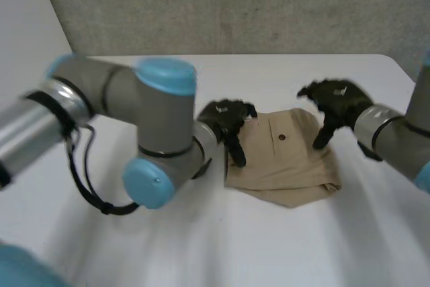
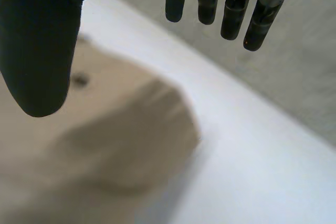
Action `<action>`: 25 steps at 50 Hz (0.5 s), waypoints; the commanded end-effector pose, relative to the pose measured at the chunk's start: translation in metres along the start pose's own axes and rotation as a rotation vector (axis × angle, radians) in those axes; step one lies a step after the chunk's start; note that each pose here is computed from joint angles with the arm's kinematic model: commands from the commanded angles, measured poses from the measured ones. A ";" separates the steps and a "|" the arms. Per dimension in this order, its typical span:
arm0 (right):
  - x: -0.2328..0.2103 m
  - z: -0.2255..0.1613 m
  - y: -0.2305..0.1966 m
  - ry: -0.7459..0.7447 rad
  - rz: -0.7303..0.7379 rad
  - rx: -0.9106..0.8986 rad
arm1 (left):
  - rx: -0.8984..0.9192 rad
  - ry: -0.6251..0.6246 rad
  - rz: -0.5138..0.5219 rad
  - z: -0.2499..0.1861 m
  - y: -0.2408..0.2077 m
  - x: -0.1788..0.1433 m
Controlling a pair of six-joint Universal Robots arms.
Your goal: Fold the shorts.
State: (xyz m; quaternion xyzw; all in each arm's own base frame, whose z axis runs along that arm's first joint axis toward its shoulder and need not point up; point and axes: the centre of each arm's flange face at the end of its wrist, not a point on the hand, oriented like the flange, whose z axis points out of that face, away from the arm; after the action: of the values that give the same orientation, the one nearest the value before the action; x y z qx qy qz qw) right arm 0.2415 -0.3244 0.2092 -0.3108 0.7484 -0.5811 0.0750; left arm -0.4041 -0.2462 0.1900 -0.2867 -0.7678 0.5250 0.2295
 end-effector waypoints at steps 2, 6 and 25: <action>0.033 -0.045 -0.087 0.249 0.113 0.308 | 0.239 -0.153 -0.024 -0.078 -0.088 -0.042; 0.046 -0.072 -0.118 0.355 0.143 0.395 | 0.382 -0.350 -0.043 -0.134 -0.135 -0.087; 0.036 -0.093 -0.125 0.362 0.152 0.273 | 0.324 -0.468 -0.023 -0.188 -0.148 -0.134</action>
State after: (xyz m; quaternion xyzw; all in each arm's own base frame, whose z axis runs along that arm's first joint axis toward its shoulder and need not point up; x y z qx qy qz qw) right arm 0.2145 -0.2851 0.3652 -0.1215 0.6825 -0.7205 0.0188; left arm -0.2081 -0.2541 0.3909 -0.1057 -0.7045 0.6977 0.0763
